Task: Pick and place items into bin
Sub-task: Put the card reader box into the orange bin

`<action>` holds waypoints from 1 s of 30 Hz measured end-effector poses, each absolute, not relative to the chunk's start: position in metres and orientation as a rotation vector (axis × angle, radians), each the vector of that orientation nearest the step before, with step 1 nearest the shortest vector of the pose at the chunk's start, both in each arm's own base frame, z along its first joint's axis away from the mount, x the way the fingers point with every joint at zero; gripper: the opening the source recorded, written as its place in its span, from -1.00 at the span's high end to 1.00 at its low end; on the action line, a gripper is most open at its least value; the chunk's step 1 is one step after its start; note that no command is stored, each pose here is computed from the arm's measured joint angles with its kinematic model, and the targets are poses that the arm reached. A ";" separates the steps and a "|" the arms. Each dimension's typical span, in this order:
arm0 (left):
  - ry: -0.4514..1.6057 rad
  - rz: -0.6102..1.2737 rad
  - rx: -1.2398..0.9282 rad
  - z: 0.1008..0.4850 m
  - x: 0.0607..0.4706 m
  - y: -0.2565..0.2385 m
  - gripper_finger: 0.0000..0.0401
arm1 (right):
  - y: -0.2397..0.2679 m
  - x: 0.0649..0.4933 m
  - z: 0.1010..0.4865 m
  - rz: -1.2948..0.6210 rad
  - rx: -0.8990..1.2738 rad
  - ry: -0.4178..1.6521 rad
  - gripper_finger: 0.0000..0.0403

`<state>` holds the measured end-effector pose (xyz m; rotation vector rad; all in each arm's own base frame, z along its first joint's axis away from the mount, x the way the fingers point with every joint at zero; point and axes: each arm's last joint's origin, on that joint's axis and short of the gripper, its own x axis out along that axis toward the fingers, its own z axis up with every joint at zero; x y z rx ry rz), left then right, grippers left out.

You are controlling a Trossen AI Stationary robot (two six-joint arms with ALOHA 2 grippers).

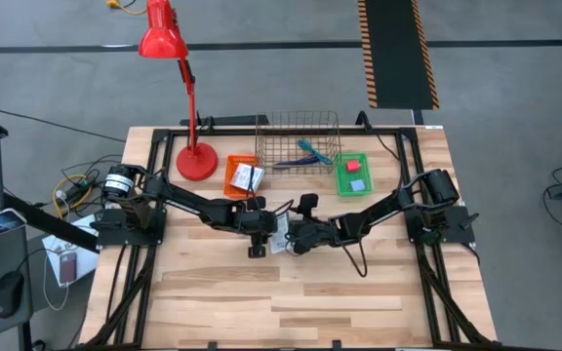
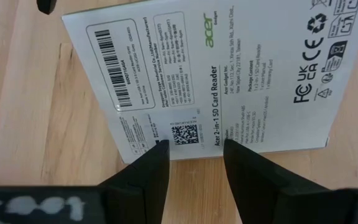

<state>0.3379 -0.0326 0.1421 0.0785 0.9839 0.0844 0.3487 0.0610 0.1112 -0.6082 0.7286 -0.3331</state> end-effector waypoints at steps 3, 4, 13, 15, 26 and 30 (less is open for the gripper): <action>0.984 0.084 0.078 0.142 0.338 -0.033 0.29 | 0.063 0.349 0.112 -0.314 -0.646 0.728 -0.09; 0.984 0.084 0.078 0.142 0.338 -0.033 0.29 | 0.065 0.349 0.112 -0.308 -0.657 0.723 -0.09; 0.984 0.082 0.077 0.142 0.338 -0.033 0.29 | 0.071 0.349 0.114 -0.269 -0.735 0.708 -0.09; 0.984 0.083 0.077 0.142 0.338 -0.033 0.29 | 0.070 0.349 0.114 -0.266 -0.742 0.710 -0.09; 0.984 0.083 0.077 0.142 0.338 -0.033 0.29 | 0.070 0.350 0.115 -0.248 -0.791 0.713 -0.09; 0.984 0.083 0.077 0.142 0.338 -0.033 0.29 | 0.071 0.350 0.115 -0.236 -0.812 0.712 -0.09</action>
